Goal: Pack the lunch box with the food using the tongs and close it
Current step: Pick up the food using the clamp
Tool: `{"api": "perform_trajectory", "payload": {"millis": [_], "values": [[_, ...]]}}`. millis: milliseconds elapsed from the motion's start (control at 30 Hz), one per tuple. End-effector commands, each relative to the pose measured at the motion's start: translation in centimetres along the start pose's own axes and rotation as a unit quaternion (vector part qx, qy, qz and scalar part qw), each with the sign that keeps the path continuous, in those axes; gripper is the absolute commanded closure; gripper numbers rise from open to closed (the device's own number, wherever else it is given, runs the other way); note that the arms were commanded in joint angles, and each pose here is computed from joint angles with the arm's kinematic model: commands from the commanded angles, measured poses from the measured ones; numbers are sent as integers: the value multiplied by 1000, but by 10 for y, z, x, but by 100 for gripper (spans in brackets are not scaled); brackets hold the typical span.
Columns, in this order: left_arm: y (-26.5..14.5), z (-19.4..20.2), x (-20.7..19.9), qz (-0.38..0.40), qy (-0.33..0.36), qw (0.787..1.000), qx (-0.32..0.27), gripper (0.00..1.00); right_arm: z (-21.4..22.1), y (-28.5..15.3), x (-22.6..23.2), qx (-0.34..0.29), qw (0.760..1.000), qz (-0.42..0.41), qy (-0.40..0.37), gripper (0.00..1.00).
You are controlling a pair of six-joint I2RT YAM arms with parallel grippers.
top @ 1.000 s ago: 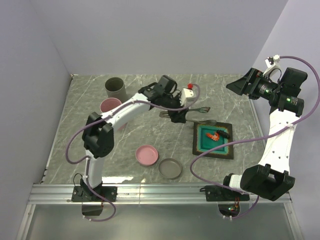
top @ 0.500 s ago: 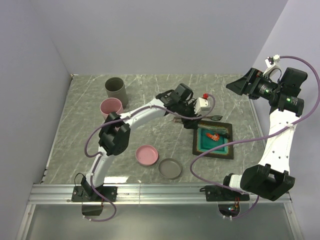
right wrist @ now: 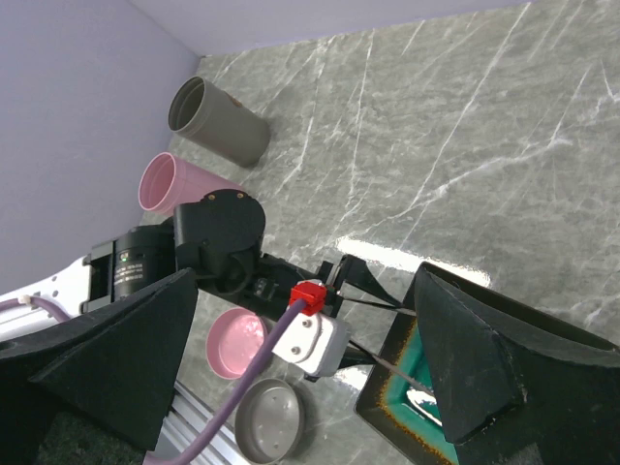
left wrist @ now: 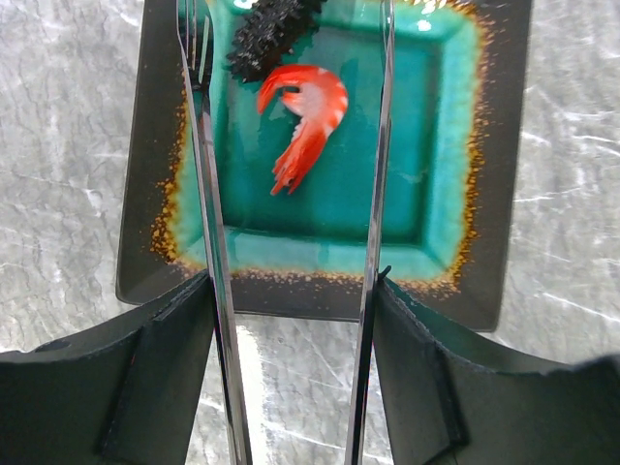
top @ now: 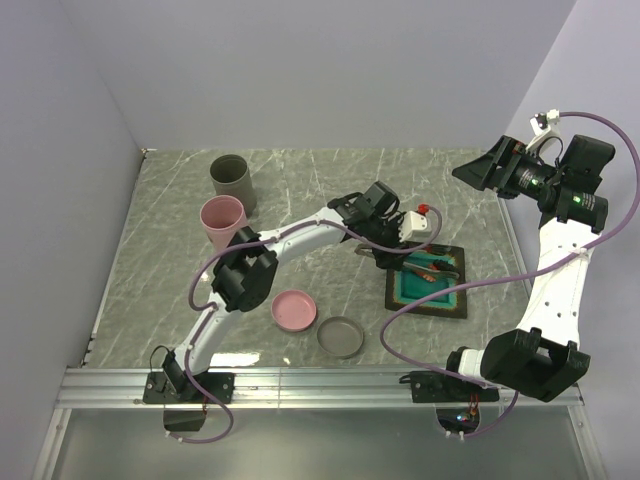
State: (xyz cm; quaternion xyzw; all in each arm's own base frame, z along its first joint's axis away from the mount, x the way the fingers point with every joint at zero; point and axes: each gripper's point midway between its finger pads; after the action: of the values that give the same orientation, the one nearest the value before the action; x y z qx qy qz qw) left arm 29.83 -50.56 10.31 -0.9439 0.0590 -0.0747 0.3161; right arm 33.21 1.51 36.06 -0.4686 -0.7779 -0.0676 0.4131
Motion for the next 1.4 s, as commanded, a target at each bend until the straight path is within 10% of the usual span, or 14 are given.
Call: {"api": "perform_trajectory", "payload": {"millis": [0, 1367], "values": [[0, -27, 13, -26, 40, 998, -29, 33, -9, -3, 7, -12, 1000, -12, -21, 0], [-4, -7, 25, -69, 34, 997, 29, 61, -4, -6, 5, -15, 1000, -7, -22, 0]]}}
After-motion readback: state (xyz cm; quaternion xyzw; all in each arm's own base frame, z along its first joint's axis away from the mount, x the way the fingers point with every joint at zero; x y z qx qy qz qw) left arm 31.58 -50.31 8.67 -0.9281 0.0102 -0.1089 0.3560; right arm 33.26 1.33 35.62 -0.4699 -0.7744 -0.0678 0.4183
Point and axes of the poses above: each gripper's point midway between its finger pads, its own y axis out along the fingers, its own x axis along the line the jaws close on, z = x × y, and after that the axes turned 11 degrees about y, right-handed
